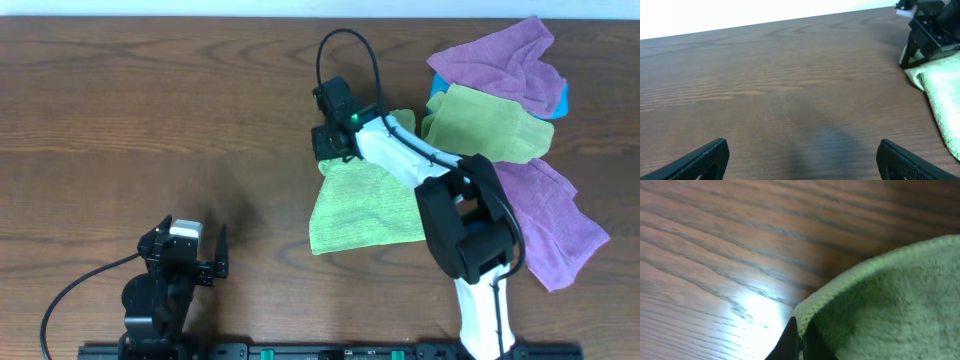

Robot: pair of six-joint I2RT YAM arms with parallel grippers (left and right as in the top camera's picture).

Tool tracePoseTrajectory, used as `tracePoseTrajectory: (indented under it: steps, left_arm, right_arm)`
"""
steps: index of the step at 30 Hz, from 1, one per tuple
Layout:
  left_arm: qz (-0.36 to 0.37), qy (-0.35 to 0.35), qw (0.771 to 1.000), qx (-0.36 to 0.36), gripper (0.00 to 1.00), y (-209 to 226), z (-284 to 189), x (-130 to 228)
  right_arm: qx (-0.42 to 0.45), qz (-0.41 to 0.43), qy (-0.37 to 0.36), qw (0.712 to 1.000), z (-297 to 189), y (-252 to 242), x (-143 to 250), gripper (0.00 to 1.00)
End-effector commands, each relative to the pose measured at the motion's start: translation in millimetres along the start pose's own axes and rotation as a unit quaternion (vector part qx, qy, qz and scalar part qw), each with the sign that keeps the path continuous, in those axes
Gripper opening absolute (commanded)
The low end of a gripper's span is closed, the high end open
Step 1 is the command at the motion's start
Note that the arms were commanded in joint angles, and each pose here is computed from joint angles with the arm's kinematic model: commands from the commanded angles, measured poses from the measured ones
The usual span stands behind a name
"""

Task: Fold the cloth
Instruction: 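Carry the green cloth left to the table center with the right gripper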

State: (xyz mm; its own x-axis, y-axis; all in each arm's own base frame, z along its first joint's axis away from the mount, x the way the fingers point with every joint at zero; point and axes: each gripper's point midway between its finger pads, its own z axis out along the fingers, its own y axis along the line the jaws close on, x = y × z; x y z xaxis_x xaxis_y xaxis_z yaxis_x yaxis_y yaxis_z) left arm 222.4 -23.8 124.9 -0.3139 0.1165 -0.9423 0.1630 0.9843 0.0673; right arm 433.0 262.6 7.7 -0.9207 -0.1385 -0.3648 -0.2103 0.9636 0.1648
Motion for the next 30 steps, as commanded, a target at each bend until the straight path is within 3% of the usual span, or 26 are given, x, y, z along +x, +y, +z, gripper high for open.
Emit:
tracePoseTrajectory:
  steps: [1,8,13,15,16,17,18,19,20,27,29,30]
  left_arm:
    - [-0.006,0.013,1.0,-0.006,0.95,1.6,2.5,10.0]
    - [-0.006,0.013,1.0,-0.006,0.95,1.6,2.5,10.0]
    - [-0.006,0.013,1.0,-0.006,0.95,1.6,2.5,10.0]
    - [-0.006,0.013,1.0,-0.006,0.95,1.6,2.5,10.0]
    - [-0.006,0.013,1.0,-0.006,0.95,1.6,2.5,10.0]
    - [-0.006,0.013,1.0,-0.006,0.95,1.6,2.5,10.0]
    - [-0.006,0.013,1.0,-0.006,0.95,1.6,2.5,10.0]
    - [-0.006,0.013,1.0,-0.006,0.95,1.6,2.5,10.0]
    - [-0.006,0.013,1.0,-0.006,0.95,1.6,2.5,10.0]
    - [-0.006,0.013,1.0,-0.006,0.95,1.6,2.5,10.0]
    - [-0.006,0.013,1.0,-0.006,0.95,1.6,2.5,10.0]
    - [-0.006,0.012,1.0,-0.006,0.95,1.7,2.4,10.0]
  right_arm:
    - [-0.054,-0.008,-0.025,0.998,-8.3,31.9,-23.8,0.01]
    - [-0.162,-0.025,-0.081,0.983,-30.4,92.2,-56.1,0.05]
    - [-0.258,-0.058,-0.09,0.96,-47.6,153.7,-49.4,0.02]
    - [-0.304,-0.083,-0.085,0.945,-57.6,180.6,-40.4,0.08]
    - [-0.32,-0.097,-0.084,0.939,-61.5,190.0,-36.1,0.15]
    - [-0.332,-0.114,-0.083,0.933,-64.6,197.9,-31.7,0.38]
    - [-0.334,-0.127,-0.085,0.93,-65.1,201.0,-29.2,0.69]
    - [-0.328,-0.135,-0.088,0.931,-63.9,200.1,-29.0,0.93]
    - [-0.314,-0.131,-0.089,0.936,-60.4,195.6,-29.7,0.99]
    - [-0.255,-0.078,-0.086,0.96,-46.1,140.6,-50.5,0.99]
    - [-0.251,-0.049,-0.086,0.963,-45.8,119.8,-61.0,0.91]
    - [-0.247,-0.037,-0.084,0.965,-45.5,105.3,-65.9,0.81]
